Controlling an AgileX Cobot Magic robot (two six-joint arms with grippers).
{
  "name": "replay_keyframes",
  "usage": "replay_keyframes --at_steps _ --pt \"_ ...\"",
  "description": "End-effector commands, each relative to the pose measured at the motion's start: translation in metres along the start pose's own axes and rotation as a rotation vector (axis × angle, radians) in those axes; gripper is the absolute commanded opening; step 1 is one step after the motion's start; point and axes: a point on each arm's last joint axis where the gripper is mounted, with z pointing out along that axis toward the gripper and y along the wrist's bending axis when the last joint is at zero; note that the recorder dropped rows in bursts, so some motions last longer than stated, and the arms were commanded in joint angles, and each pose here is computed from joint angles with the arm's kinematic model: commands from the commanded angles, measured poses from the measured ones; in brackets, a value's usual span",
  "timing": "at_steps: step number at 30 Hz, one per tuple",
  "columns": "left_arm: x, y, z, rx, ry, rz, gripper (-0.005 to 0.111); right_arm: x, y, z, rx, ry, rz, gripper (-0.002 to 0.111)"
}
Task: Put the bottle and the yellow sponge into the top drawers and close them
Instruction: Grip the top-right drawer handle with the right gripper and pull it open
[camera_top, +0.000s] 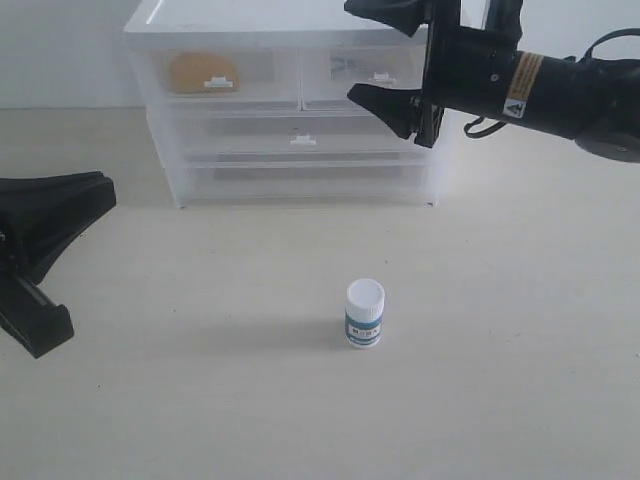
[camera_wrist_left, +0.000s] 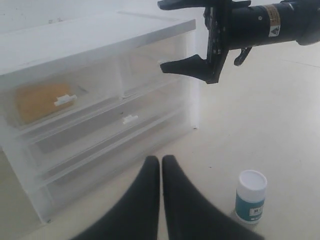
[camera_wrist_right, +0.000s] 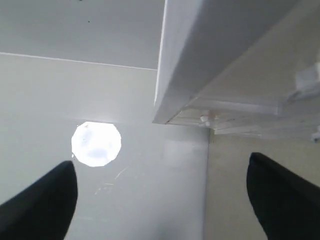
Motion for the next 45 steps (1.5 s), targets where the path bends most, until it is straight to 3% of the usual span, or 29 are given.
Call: replay_keyframes --at_steps 1,5,14,19,21,38,45 --pt "0.002 0.0 0.0 -0.001 0.008 -0.021 0.004 -0.013 -0.01 -0.014 0.106 -0.025 -0.024 0.085" --pt "0.002 0.0 0.0 0.0 0.006 -0.021 0.004 -0.018 -0.018 -0.02 0.195 -0.047 -0.047 0.085" --pt "0.001 0.0 0.0 0.003 0.0 -0.021 0.004 -0.022 -0.019 -0.019 0.203 -0.101 -0.073 0.083" --pt "0.001 0.0 0.0 0.003 0.0 -0.021 0.004 -0.021 -0.017 -0.016 0.194 -0.117 -0.091 0.056" --pt "0.001 0.0 0.0 0.003 0.0 -0.021 0.004 -0.022 -0.017 -0.014 0.202 -0.122 -0.093 0.05" --pt "0.001 0.0 0.0 0.003 0.0 -0.021 0.004 -0.022 -0.017 -0.006 0.25 -0.142 -0.147 0.049" --pt "0.001 0.0 0.0 0.003 0.0 -0.021 0.004 -0.016 -0.015 0.005 0.236 -0.168 -0.174 0.014"
